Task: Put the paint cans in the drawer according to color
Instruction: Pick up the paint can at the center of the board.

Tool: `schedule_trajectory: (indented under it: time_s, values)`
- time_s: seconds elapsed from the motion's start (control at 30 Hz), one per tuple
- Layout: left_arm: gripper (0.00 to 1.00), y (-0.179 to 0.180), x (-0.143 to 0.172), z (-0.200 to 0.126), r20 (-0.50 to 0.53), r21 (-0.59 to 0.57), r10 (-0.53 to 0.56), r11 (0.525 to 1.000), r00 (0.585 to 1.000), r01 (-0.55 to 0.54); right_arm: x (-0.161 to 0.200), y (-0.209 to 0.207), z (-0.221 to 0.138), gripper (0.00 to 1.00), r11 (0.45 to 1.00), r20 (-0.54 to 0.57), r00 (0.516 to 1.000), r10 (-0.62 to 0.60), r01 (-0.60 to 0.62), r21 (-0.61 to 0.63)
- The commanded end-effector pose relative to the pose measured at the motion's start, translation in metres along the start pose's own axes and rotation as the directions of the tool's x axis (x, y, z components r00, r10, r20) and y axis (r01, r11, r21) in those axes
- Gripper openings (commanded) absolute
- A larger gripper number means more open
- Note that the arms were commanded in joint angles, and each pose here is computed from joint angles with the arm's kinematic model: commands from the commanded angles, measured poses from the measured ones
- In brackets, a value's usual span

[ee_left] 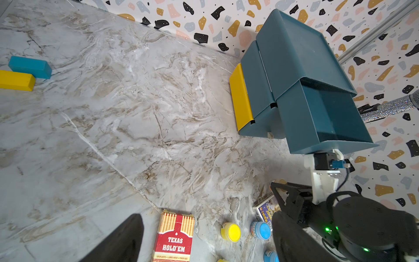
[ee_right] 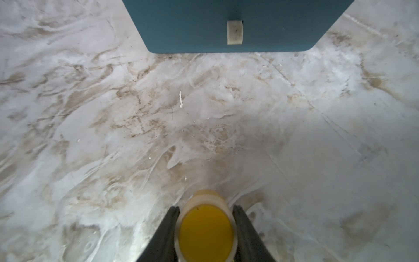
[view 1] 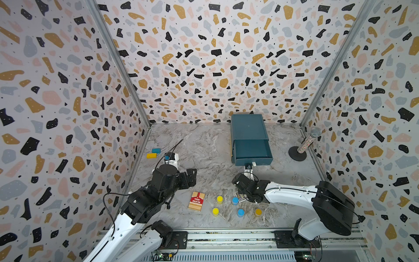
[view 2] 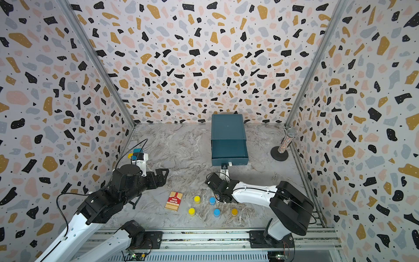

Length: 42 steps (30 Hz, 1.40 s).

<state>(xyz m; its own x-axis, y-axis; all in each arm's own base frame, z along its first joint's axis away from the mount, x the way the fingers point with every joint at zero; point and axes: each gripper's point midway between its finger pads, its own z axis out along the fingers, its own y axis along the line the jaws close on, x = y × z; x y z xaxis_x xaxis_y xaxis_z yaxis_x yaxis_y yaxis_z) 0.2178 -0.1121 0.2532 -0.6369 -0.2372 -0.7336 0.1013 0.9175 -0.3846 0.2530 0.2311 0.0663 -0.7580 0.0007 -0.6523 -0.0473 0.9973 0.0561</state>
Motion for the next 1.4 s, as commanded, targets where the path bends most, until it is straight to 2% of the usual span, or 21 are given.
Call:
schedule_trajectory:
  time_s: [0.0,0.33,0.53,0.63,0.77,1.03,1.37]
  values:
    - [0.91,-0.007,-0.015,-0.006,0.045,0.017,0.003,1.0,0.999,-0.004,0.005,-0.006,-0.014,0.18,0.998,-0.035,0.998,-0.055,0.054,-0.017]
    - [0.91,-0.005,-0.016,-0.005,0.049,0.005,0.008,1.0,0.999,-0.009,0.003,0.014,-0.062,0.16,0.962,-0.09,0.973,-0.211,0.19,-0.198]
    - [0.92,-0.005,-0.016,-0.005,0.05,0.001,0.009,1.0,0.999,-0.009,0.0,0.028,-0.097,0.15,0.92,-0.112,0.949,-0.296,0.251,-0.301]
    - [0.92,-0.005,-0.018,-0.006,0.054,0.002,0.011,1.0,0.998,-0.012,0.005,0.044,-0.118,0.15,0.879,-0.111,0.92,-0.376,0.316,-0.358]
    - [0.92,-0.005,-0.018,-0.006,0.055,-0.003,0.01,1.0,0.998,-0.01,-0.001,0.058,-0.14,0.14,0.849,-0.102,0.913,-0.396,0.322,-0.419]
    - [0.92,-0.005,-0.018,-0.006,0.054,0.0,0.011,1.0,0.998,-0.011,-0.028,0.075,-0.177,0.14,0.803,-0.051,0.91,-0.411,0.335,-0.492]
    - [0.92,-0.005,-0.015,-0.003,0.041,-0.004,0.006,1.0,0.999,-0.005,-0.086,0.081,-0.216,0.13,0.785,0.086,0.895,-0.437,0.427,-0.449]
